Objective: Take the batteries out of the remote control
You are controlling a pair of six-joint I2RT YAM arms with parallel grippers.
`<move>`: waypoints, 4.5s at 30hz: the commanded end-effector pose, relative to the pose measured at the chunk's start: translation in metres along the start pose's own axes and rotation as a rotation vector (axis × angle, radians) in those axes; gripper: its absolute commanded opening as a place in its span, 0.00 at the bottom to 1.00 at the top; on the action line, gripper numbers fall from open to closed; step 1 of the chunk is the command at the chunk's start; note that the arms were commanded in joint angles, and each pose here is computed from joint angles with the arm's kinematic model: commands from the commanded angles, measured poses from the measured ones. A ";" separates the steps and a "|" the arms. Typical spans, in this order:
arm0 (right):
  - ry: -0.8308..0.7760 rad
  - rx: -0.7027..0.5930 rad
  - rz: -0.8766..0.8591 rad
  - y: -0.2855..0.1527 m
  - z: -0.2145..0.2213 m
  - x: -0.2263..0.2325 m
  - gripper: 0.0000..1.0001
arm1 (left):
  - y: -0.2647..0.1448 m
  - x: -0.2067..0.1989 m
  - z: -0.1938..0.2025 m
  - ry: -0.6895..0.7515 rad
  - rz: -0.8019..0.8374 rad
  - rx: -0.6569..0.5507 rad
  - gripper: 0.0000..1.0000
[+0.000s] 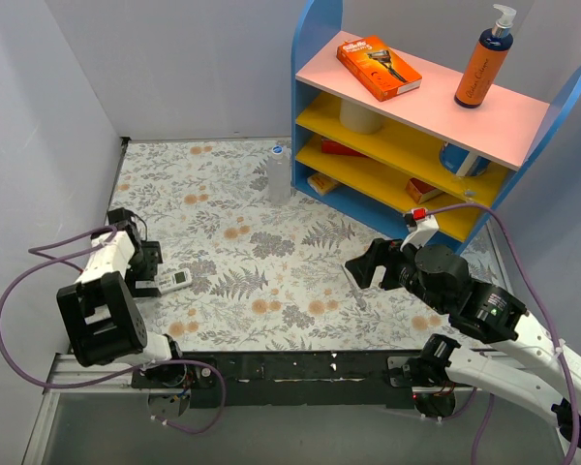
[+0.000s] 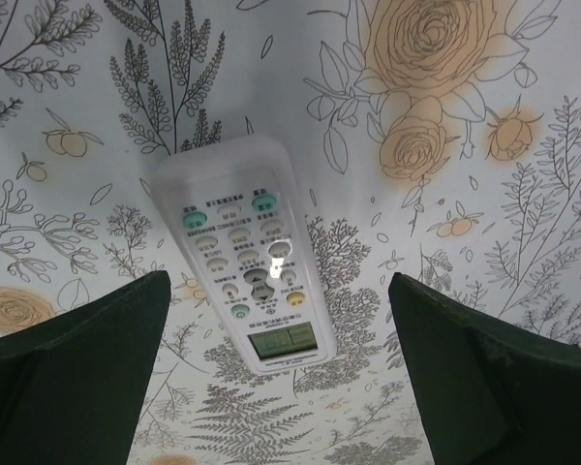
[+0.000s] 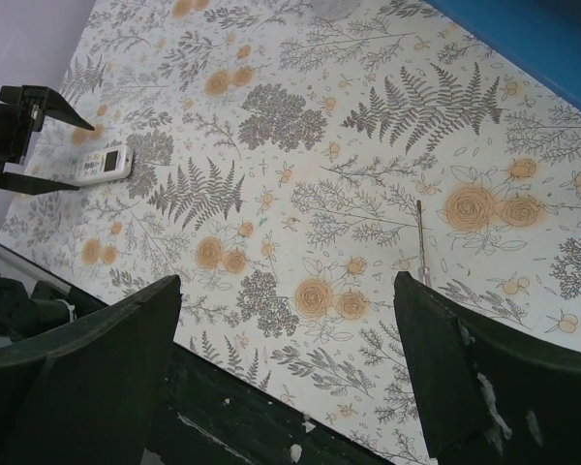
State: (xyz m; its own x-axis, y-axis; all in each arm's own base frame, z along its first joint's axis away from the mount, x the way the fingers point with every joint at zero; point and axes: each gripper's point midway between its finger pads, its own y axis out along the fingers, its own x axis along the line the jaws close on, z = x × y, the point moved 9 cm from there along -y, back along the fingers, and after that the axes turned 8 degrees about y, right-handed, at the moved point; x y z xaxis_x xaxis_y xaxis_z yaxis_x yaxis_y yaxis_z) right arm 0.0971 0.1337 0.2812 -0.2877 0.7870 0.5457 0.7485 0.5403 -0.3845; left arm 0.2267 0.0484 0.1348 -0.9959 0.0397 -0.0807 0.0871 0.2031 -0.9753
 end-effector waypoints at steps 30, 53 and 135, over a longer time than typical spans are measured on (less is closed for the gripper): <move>-0.092 0.011 -0.236 0.011 0.008 0.016 0.91 | 0.032 0.009 0.010 0.032 -0.046 0.081 0.43; -1.202 -0.542 -0.799 0.099 0.024 0.055 0.70 | -0.073 0.001 0.094 0.736 0.744 0.485 0.00; -1.537 0.198 -0.664 0.213 0.163 0.097 0.68 | -0.060 -0.024 0.055 0.922 0.536 0.090 0.89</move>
State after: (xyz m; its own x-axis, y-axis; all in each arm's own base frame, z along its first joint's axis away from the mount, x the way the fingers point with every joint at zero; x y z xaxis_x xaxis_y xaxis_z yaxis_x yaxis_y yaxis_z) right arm 0.1286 0.3634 0.1390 -0.8274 -0.0869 -0.5549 0.2587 0.8180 -0.5138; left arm 0.2478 -0.0282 0.1981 -0.4034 0.8274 -0.3908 0.4759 -0.1751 -0.8619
